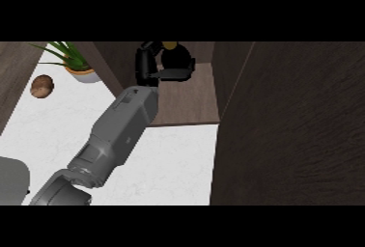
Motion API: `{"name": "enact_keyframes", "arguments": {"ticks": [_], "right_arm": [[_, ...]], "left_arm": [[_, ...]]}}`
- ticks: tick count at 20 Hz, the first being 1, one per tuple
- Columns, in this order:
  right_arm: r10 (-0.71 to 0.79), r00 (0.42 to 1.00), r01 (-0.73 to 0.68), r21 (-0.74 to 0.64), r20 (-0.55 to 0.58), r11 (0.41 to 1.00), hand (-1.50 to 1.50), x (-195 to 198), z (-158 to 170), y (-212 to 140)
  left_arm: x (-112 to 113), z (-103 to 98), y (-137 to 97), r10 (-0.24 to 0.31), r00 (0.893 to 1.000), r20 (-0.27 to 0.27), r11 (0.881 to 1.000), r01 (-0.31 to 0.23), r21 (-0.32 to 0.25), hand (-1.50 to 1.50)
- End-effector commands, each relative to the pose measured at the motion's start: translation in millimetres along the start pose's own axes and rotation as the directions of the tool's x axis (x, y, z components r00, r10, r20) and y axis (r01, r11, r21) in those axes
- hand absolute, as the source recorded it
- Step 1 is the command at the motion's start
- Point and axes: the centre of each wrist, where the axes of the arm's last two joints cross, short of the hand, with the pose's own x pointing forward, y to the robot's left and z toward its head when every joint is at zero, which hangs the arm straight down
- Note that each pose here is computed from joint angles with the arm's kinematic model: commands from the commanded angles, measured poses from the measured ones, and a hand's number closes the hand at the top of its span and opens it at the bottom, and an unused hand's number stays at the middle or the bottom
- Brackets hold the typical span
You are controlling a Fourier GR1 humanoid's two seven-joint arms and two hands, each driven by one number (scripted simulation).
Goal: Pick up the wine, place it into the cabinet and close the cabinet
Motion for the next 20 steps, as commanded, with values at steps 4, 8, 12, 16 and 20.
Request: {"name": "enact_keyframes", "arguments": {"ticks": [4, 8, 12, 16, 20], "right_arm": [[-0.018, 0.999, 0.018, 0.023, 0.039, 1.000, -1.50, 17.6, 8.1, 4.0], [-0.019, 0.998, 0.017, 0.037, 0.052, 0.999, -1.50, 12.8, 9.3, 2.1], [0.007, 0.999, -0.008, 0.020, 0.052, 1.000, -1.50, 11.4, 10.4, -1.4], [-0.009, 0.999, 0.008, 0.038, 0.035, 0.999, -1.50, 12.6, 2.5, -0.8], [-0.002, 0.999, 0.000, 0.028, 0.037, 1.000, -1.50, 11.1, 4.6, 4.8]], "left_arm": [[-16.0, 7.4, 12.0, 0.072, 0.996, -0.042, 0.995, -0.070, 0.066, 1.50], [-20.3, 10.5, 13.1, 0.041, 0.998, -0.046, 0.996, -0.037, 0.084, 1.50], [-12.7, 1.2, 14.3, 0.030, 0.999, -0.040, 0.998, -0.028, 0.056, 1.50], [-13.1, 3.8, 7.2, -0.036, 0.998, -0.047, 0.998, 0.039, 0.056, -1.50], [-18.9, 5.3, 17.4, -0.076, 0.996, -0.056, 0.995, 0.079, 0.063, -1.50]]}}
